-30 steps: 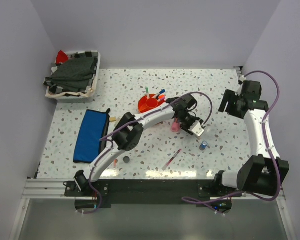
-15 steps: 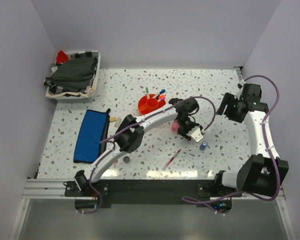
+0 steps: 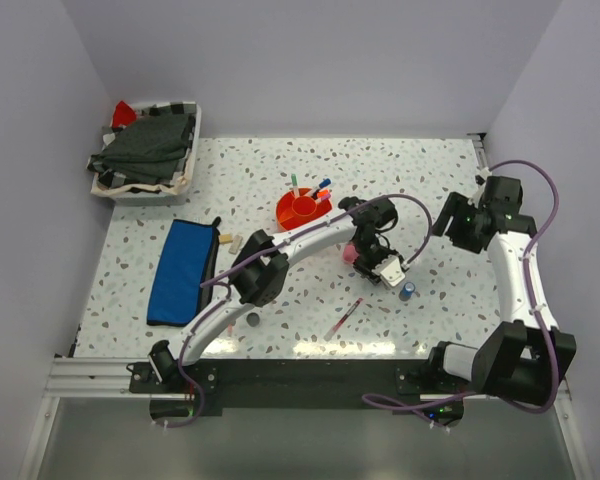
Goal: Sort the stationery into containers
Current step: Pick up the pen from the center of the board.
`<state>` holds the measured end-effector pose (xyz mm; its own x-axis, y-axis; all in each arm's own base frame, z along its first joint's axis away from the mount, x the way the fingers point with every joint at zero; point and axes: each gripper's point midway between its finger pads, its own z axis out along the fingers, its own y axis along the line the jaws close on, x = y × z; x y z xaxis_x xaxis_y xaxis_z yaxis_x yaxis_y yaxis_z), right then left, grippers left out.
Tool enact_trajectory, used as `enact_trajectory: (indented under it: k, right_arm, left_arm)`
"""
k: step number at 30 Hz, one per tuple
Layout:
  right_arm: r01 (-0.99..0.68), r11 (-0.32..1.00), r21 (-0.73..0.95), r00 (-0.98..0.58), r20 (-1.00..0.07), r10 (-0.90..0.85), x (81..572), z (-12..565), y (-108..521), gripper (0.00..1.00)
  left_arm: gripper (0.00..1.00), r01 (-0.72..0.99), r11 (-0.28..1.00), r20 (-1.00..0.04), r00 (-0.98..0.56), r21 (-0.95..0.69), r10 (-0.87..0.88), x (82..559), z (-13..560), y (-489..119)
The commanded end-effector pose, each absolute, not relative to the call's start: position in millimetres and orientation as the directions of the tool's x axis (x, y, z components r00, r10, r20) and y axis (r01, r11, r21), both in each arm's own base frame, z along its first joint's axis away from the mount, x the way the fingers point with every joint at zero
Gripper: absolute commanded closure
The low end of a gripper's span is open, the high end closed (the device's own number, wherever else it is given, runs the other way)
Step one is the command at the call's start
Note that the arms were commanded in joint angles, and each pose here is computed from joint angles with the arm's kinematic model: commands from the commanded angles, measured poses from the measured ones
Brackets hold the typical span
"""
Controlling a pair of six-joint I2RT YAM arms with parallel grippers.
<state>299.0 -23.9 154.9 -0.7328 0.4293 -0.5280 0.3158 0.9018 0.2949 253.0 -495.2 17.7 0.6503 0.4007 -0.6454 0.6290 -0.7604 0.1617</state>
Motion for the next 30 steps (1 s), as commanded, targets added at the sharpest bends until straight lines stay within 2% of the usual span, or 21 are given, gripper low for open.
enact_trajectory:
  k: [1, 10, 21, 27, 30]
  right_arm:
    - [0.302, 0.876, 0.376, -0.701, -0.536, 0.471, 300, 165, -12, 0.31]
    - [0.308, 0.856, 0.414, -0.694, -0.519, 0.5, 303, 162, -7, 0.34]
    - [0.236, 0.838, 0.492, -0.602, -0.603, 0.523, 331, 231, -7, 0.35]
    - [0.232, 0.829, 0.508, -0.578, -0.614, 0.538, 337, 241, -9, 0.36]
    - [0.242, 0.828, 0.506, -0.586, -0.604, 0.54, 337, 237, -10, 0.36]
  left_arm:
    - [0.52, 0.617, -0.772, -0.531, 0.608, -0.154, 0.591, 228, -59, -430]
    - [0.55, 0.644, -0.727, -0.484, 0.569, -0.24, 0.664, 221, -80, -413]
    - [0.68, 0.701, -0.657, -0.288, 0.592, -0.278, 0.753, 237, -129, -388]
    - [0.81, 0.708, -0.688, -0.341, 0.614, -0.16, 0.712, 254, -116, -417]
    - [0.82, 0.724, -0.688, -0.422, 0.608, -0.053, 0.673, 264, -91, -445]
